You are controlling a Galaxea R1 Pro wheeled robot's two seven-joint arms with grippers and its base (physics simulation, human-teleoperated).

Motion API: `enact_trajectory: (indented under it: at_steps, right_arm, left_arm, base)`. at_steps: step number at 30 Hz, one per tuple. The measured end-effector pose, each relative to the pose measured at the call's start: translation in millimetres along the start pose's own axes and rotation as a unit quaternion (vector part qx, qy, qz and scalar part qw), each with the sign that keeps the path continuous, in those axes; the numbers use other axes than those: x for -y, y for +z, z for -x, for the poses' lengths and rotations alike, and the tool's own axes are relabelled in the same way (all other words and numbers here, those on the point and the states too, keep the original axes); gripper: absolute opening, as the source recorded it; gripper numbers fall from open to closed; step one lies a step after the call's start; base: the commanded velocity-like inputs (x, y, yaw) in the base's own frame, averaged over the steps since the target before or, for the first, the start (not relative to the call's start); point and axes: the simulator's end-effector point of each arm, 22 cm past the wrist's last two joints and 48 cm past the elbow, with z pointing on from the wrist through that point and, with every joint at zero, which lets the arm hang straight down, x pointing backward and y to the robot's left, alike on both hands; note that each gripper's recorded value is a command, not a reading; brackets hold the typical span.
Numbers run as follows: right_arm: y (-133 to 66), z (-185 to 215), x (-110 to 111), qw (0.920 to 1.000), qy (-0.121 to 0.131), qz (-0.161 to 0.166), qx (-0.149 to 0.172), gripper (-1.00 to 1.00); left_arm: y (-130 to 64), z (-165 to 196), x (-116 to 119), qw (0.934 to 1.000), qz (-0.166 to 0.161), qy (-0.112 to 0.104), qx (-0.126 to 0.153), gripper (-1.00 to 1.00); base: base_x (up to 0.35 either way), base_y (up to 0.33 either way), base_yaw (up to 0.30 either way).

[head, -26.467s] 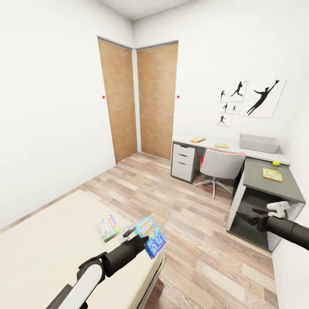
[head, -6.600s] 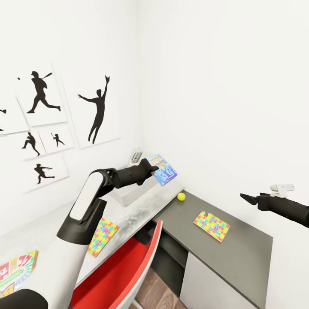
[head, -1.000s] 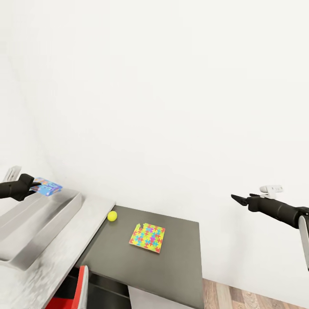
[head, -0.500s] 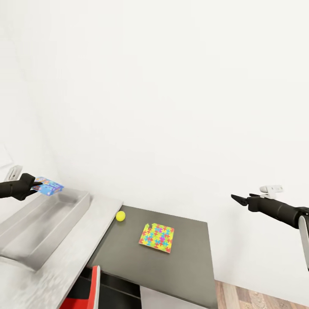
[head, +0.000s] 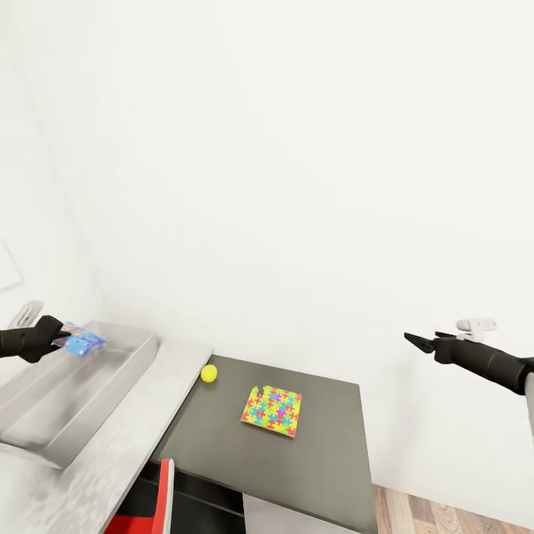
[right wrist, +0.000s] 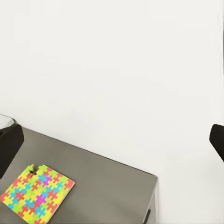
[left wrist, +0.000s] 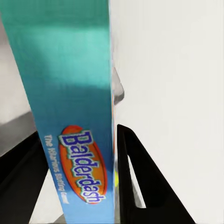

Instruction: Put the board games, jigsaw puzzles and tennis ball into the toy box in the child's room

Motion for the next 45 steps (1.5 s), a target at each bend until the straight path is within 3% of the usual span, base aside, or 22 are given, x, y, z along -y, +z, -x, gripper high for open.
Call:
enact_trajectory:
  at_steps: [8,16,21,26,27,28,29,38,42,45]
  right_arm:
    - [-4.9,2.7,4.9,1.0,0.006,-0.001,0.007,1.0]
    - [-4.9,2.7,4.9,1.0,0.006,-0.001,0.007,1.0]
    - [2.5,-4.5,-2.0,0.9999,0.009,-0.001,-0.005,1.0]
    - [8.2,-8.7,-6.3,0.9999,0.004,-0.004,-0.013,1.0]
    - [9.8,-9.7,-7.6,0.9999,0.003,-0.003,-0.015,1.0]
    - [8.3,-8.8,-8.2,0.9999,0.003,-0.003,-0.014,1.0]
    - [9.2,-9.7,-8.0,0.9999,0.003,-0.003,-0.015,1.0]
    - [9.4,-10.7,-8.6,0.9999,0.003,-0.002,-0.016,1.0]
    - [9.7,-11.1,-9.4,0.9999,0.004,-0.001,-0.016,1.0]
    - [10.6,-12.7,-9.3,0.9998,0.005,0.0,-0.018,1.0]
  left_arm:
    - [6.9,-5.5,-20.1,0.9997,0.022,0.012,-0.004,-1.0]
    - [12.0,-12.3,-27.7,0.9998,0.016,0.0,-0.014,-1.0]
    - [11.9,-17.4,17.4,0.9986,-0.042,-0.024,-0.024,-1.0]
    - [10.6,-24.4,47.1,0.9961,-0.073,-0.035,-0.036,-1.0]
    - [-1.3,-15.7,65.1,0.9971,-0.071,-0.012,-0.023,-1.0]
    - [-9.9,-10.9,86.5,0.9937,-0.107,-0.029,-0.018,-1.0]
    - [-7.2,-12.3,79.3,0.9955,-0.092,-0.016,-0.018,-1.0]
    - [-4.8,-14.2,78.2,0.9955,-0.091,-0.018,-0.019,-1.0]
    - [6.2,-13.9,63.3,0.9965,-0.074,-0.04,-0.008,-1.0]
    - [25.2,-21.6,45.0,0.9971,-0.048,-0.059,0.005,-1.0]
  base:
    - [0.0,0.0,0.0]
    - [0.0,0.0,0.0]
    - [0.0,0.0,0.0]
    - [0.0,0.0,0.0]
    - [0.0,0.0,0.0]
    - [0.0,0.0,0.0]
    - [0.0,0.0,0.0]
    - [0.0,0.0,0.0]
    - [0.0,0.0,0.0]
    - [0.0,0.0,0.0]
